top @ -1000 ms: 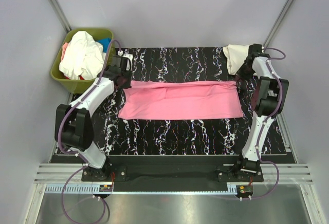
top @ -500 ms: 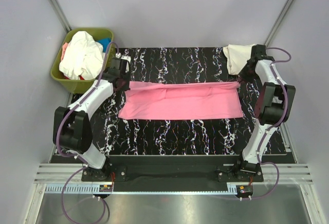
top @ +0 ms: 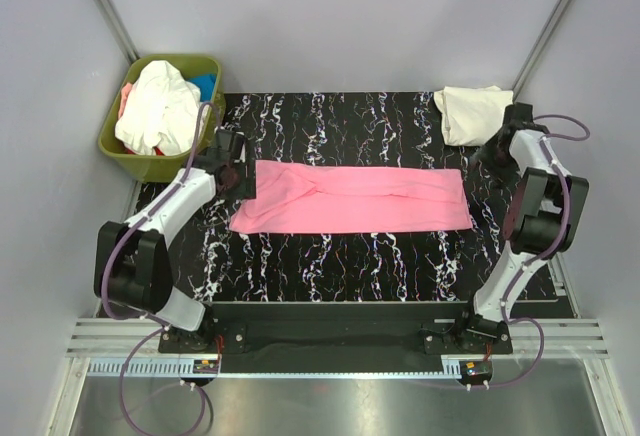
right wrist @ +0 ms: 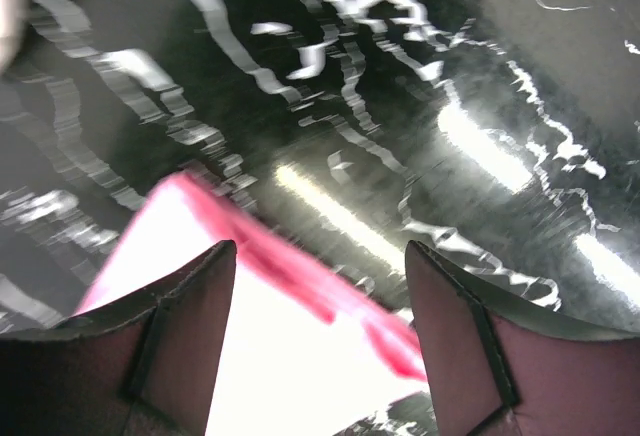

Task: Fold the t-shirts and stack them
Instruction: Fold the tshirt

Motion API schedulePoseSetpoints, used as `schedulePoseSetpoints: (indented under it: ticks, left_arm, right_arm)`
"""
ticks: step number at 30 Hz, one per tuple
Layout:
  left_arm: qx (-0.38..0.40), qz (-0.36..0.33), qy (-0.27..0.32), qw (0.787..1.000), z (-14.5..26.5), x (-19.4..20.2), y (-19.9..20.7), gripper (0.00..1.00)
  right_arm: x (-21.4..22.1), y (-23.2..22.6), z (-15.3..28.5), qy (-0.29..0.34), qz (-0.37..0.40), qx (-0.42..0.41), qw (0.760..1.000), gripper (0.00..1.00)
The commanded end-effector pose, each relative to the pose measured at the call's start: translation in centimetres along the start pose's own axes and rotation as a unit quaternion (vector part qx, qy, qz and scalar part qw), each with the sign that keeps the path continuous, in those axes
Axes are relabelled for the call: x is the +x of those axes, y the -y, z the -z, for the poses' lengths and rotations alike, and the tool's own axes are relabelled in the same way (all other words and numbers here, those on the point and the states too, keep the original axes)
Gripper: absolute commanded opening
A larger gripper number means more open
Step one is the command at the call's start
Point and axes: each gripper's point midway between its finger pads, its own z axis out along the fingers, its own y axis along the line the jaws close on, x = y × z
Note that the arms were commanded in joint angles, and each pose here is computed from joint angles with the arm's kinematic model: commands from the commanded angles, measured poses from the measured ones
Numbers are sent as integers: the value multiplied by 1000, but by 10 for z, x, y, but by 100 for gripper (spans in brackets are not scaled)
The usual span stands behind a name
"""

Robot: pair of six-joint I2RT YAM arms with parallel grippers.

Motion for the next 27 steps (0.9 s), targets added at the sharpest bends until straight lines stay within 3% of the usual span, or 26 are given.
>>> schedulePoseSetpoints:
  ticks: [1, 7, 14, 19, 20, 22, 23, 24, 25, 26, 27]
  left_arm:
    - [27, 41, 41, 998, 17, -21, 15, 69]
    - [54, 53, 12, 997, -5, -18, 49, 66]
    - [71, 77, -36, 994, -42, -6, 71, 63]
    - [64, 77, -48, 994, -68, -22, 81, 62]
    - [51, 71, -73, 994, -83, -14, 81, 62]
    - [52, 76, -60, 994, -93, -45, 89, 62]
    - [36, 71, -101, 992, -115, -31, 88, 61]
    - [53, 78, -68, 993, -113, -72, 100, 61]
    - [56, 83, -68, 993, -121, -84, 103, 61]
    - [42, 84, -106, 990, -147, -71, 104, 61]
    - [77, 94, -56, 991, -139, -125, 121, 62]
  right_arm:
    - [-14, -37, 49, 56, 1, -79, 995, 74]
    - [49, -99, 53, 18, 114, -132, 985, 71]
    - [123, -112, 12, -94, 174, -130, 972, 67]
    - [171, -108, 6, -149, 216, -116, 958, 65]
    - [185, -105, 10, -164, 220, -117, 954, 63]
    - [208, -109, 26, -196, 200, -141, 950, 61]
    - [210, -117, 45, -189, 192, -171, 948, 61]
    - [246, -114, 59, -226, 203, -184, 935, 61]
    - [262, -117, 73, -243, 184, -192, 933, 61]
    - [286, -118, 96, -254, 191, -217, 923, 61]
    - [338, -126, 131, -302, 209, -241, 898, 61]
